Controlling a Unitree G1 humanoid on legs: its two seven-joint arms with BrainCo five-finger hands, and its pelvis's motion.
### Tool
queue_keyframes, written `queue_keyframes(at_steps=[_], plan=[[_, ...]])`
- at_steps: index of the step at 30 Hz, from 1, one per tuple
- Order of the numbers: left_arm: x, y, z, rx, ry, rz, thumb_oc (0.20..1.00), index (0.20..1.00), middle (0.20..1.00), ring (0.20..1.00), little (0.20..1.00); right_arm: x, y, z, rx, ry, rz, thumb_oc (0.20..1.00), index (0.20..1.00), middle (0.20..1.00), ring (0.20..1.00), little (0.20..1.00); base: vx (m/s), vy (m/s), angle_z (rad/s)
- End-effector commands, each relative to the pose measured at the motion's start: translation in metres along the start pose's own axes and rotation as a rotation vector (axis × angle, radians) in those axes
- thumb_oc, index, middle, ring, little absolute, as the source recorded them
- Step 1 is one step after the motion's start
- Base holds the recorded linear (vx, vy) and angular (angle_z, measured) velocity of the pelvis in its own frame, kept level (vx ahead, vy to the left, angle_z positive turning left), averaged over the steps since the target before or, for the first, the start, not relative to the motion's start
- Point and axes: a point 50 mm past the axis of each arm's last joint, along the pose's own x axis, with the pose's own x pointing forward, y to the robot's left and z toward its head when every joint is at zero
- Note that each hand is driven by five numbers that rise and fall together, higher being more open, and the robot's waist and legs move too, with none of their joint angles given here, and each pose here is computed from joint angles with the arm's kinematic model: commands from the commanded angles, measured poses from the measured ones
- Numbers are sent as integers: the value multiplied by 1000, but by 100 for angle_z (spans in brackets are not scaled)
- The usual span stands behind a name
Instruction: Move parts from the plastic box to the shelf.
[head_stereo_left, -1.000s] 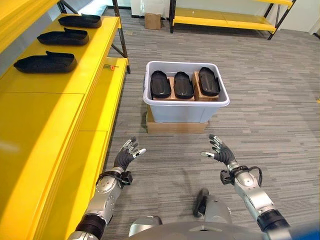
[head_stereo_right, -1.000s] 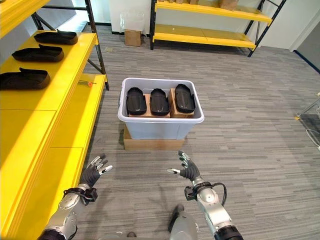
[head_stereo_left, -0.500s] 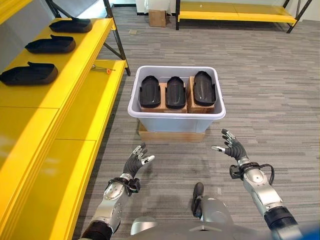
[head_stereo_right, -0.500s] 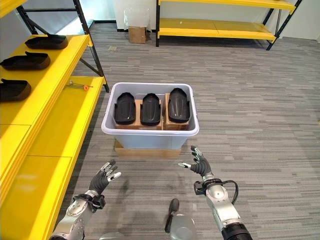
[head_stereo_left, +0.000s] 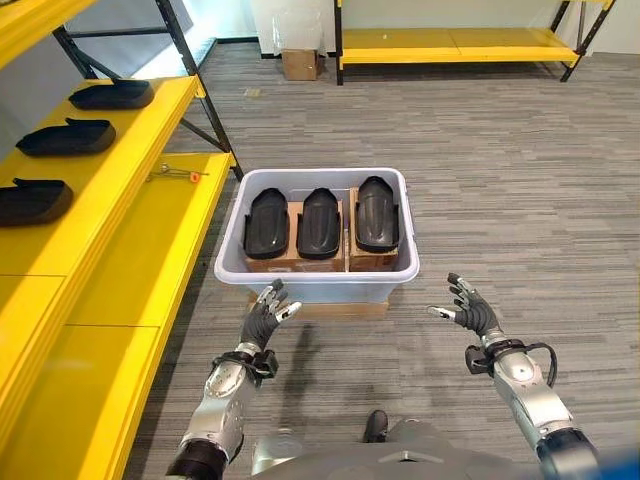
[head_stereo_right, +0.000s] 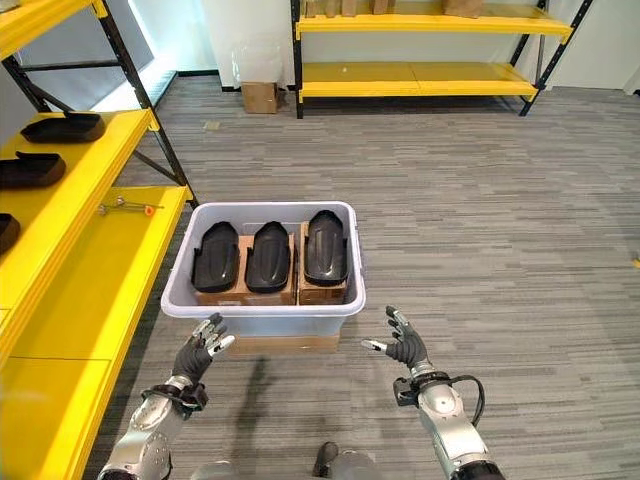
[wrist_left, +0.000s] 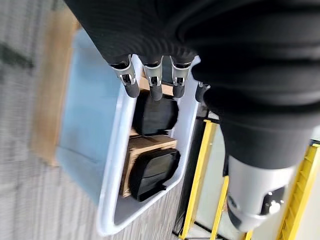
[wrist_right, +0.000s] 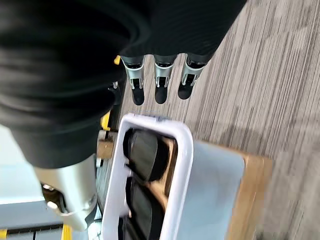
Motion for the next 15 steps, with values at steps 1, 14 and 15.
queue_keyframes(at_steps=[1, 14, 15], plan=[[0, 7, 24, 50, -112, 0, 1000, 1000, 1000, 1000, 1000, 2, -7, 19, 8, -112, -17, 1000, 1000, 1000, 1000, 1000, 162, 121, -3], [-9, 17, 8, 19, -64, 35, 1000, 1000, 1000, 1000, 1000, -4, 1, 13, -45, -92, 47, 1000, 1000, 1000, 1000, 1000, 250, 257, -36], [-9, 17, 7, 20, -56, 32, 1000, 1000, 1000, 1000, 1000, -4, 0, 11, -36, -87, 38, 1000, 1000, 1000, 1000, 1000, 287, 365, 8]])
